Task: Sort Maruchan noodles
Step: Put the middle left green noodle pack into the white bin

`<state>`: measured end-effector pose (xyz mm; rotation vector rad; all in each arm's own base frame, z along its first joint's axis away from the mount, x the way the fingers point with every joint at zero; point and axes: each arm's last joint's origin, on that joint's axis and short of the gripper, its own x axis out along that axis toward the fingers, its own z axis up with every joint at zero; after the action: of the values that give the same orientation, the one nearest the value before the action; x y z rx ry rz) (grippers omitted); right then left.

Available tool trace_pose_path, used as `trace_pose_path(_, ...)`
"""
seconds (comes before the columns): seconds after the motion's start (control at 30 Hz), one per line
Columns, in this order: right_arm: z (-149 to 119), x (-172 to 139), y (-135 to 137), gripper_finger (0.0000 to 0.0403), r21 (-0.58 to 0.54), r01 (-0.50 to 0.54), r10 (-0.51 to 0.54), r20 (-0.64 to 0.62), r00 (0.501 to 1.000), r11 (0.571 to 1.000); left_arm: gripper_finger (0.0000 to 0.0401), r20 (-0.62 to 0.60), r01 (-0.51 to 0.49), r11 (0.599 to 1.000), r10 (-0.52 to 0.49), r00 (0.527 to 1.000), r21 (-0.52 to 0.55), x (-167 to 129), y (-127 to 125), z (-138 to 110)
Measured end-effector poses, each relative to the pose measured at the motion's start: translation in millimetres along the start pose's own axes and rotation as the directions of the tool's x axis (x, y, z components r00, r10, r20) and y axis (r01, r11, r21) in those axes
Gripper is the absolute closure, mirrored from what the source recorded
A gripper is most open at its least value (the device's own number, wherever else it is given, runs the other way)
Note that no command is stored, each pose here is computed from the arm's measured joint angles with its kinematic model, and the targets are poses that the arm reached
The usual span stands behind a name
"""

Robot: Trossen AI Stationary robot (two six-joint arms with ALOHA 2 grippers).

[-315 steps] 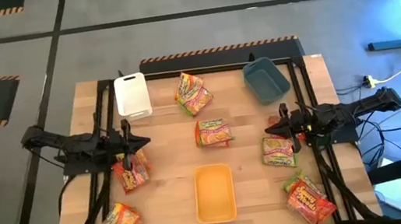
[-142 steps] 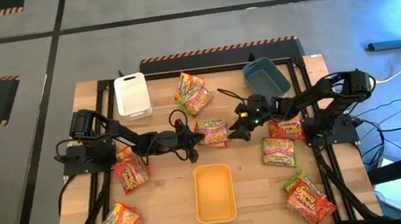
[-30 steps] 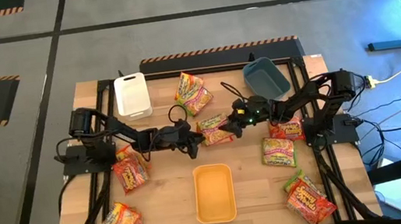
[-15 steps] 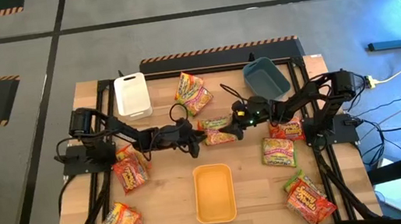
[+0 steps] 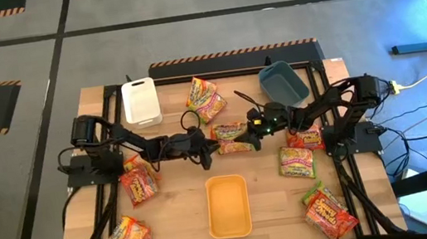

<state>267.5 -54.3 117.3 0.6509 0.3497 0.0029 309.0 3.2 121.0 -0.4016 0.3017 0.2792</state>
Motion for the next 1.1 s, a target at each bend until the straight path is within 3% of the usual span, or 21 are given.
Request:
trace_pose_path(0.27, 14, -12, 14, 0.0292, -0.082, -0.014, 0.016, 0.028, 0.999, 0.997, 0.0300, 0.035, 0.069, 0.985, -0.076, 0.997, 0.157, -15, -15, 19)
trace_pose_path(0.5, 24, -22, 24, 0.0304, -0.152, -0.029, 0.039, 0.062, 0.997, 0.988, 0.0300, 0.169, 0.090, 0.982, -0.118, 0.979, 0.164, -26, -23, 41)
trace_pose_path(0.73, 25, -23, 25, 0.0295, -0.169, -0.041, 0.050, 0.052, 0.997, 0.985, 0.0297, 0.203, 0.085, 0.981, -0.121, 0.972, 0.176, -26, -22, 45)
trace_pose_path(0.87, 25, -23, 26, 0.0298, -0.180, -0.055, 0.065, 0.053, 0.996, 0.982, 0.0274, 0.203, 0.098, 0.980, -0.132, 0.970, 0.173, -25, -16, 49)
trace_pose_path(1.1, 26, -19, 25, 0.0298, -0.250, -0.043, 0.049, 0.018, 0.999, 0.967, 0.0198, 0.157, 0.204, 0.965, -0.230, 0.960, 0.167, -15, -13, 70)
